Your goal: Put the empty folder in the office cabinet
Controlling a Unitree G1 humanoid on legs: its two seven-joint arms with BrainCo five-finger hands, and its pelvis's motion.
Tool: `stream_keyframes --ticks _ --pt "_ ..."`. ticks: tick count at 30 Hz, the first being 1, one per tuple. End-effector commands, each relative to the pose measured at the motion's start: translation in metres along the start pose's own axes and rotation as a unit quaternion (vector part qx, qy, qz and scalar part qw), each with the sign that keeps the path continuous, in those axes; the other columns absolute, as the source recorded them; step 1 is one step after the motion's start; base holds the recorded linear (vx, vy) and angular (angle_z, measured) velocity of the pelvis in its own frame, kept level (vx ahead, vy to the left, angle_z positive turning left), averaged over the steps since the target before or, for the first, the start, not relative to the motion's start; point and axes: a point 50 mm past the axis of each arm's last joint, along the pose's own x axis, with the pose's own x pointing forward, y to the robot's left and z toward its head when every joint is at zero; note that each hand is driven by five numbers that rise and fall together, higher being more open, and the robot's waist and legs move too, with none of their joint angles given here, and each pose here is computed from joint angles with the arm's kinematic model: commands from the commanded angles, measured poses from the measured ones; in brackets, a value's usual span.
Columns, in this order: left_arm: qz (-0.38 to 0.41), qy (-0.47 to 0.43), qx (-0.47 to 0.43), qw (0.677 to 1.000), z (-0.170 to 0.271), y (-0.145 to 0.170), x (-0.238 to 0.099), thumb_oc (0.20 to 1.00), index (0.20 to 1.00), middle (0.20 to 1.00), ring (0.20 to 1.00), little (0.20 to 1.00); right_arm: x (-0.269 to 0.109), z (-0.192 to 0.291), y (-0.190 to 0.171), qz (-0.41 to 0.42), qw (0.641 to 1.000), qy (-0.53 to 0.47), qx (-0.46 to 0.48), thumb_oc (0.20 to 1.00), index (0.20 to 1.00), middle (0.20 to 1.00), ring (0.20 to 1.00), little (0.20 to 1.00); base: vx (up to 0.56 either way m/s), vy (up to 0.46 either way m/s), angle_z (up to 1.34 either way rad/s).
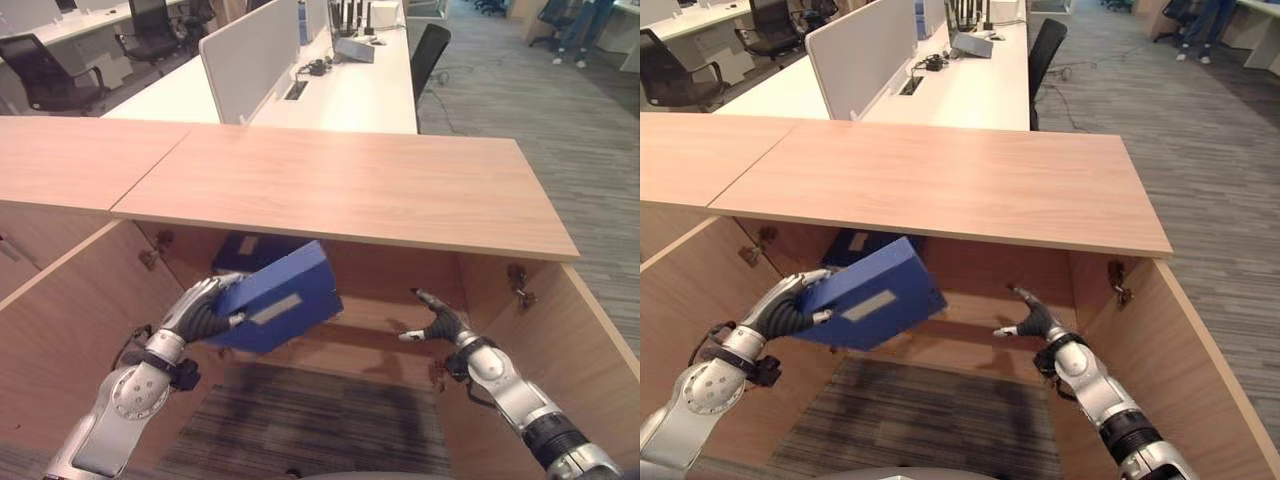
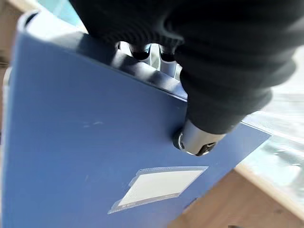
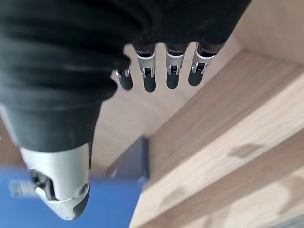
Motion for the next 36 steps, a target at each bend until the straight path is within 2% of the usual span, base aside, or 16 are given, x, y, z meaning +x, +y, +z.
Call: stream_keyframes --ticks 1,7,19,26,36 --pt "0.013 -0.12 -0.004 0.993 0.039 0.023 0.016 0.2 0.2 0.2 0.2 0.2 0.017 0.058 -0.014 0.002 0.992 -0.124 -0.032 1.0 1.0 1.0 1.0 1.0 0.0 0.0 0.0" --pt "0.007 -0.145 -0.024 0.989 0.048 0.025 0.019 0.2 0.2 0.2 0.2 0.2 0.02 0.082 0.002 0.041 0.984 -0.171 -0.007 1.0 1.0 1.0 1.0 1.0 0.0 0.0 0.0" --pt "0.004 -0.18 -0.04 0.983 0.062 0.024 0.026 0.2 0.2 0.2 0.2 0.2 0.032 0.106 0.013 0.047 0.979 -0.199 0.008 1.0 1.0 1.0 1.0 1.0 0.0 0.0 0.0" --pt "0.0 -0.214 -0.039 0.976 0.074 0.027 0.029 0.2 0.2 0.2 0.2 0.2 0.034 0.111 0.016 0.055 0.977 -0.205 -0.002 1.0 1.0 1.0 1.0 1.0 0.0 0.0 0.0" --pt "-0.03 -0.212 -0.032 0.976 0.074 0.029 0.026 0.2 0.2 0.2 0.2 0.2 0.038 0.102 0.008 0.051 0.982 -0.179 -0.014 1.0 1.0 1.0 1.0 1.0 0.0 0.0 0.0"
